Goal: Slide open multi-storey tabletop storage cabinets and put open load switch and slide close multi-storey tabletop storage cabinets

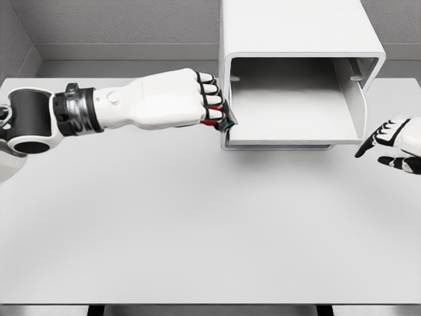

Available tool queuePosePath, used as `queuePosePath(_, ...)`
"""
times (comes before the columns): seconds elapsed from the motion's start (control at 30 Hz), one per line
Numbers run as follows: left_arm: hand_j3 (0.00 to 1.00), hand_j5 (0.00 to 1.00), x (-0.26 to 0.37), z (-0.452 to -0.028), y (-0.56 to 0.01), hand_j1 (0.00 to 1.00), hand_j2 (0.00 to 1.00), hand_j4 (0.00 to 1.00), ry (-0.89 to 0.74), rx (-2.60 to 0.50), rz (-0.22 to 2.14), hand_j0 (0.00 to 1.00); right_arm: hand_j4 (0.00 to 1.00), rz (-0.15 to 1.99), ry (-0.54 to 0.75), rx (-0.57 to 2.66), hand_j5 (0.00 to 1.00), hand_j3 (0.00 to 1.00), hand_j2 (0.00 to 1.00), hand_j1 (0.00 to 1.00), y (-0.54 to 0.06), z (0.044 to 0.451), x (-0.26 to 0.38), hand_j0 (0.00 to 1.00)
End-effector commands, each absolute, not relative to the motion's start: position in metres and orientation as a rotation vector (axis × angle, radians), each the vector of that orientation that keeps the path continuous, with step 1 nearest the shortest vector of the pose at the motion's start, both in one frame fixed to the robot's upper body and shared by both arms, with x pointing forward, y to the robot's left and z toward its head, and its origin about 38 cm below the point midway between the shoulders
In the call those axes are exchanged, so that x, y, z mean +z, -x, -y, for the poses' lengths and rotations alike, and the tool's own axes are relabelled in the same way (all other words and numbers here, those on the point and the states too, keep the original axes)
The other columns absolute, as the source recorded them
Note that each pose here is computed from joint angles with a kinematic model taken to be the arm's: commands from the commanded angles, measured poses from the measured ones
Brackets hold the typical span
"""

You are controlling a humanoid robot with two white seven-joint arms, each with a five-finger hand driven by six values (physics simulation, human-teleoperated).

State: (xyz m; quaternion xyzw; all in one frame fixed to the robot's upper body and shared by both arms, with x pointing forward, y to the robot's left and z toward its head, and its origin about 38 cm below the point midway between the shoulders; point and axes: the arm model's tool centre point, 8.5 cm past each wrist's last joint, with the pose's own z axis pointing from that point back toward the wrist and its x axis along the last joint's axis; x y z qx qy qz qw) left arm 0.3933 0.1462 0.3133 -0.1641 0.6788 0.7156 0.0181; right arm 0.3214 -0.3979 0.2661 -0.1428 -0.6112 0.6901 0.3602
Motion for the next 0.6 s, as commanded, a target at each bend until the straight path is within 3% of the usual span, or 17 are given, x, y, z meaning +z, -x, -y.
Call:
queuePosePath(0.0,0.48,0.48,0.314,-0.141,-0.393,0.48,0.48,0.48,0.494,2.207,-2.125,0.48,0.56,1.582,0.332,1.763,0.56,0.56,0.56,0.56,-0.321,0.394,0.26,0.56)
queuePosePath(0.57,0.48,0.48,0.322,-0.106,-0.414,0.48,0.48,0.48,0.47,2.188,-2.125,0.48,0.56,1.526,0.148,1.759,0.56,0.56,0.56,0.56,-0.309,0.376,0.215,0.56)
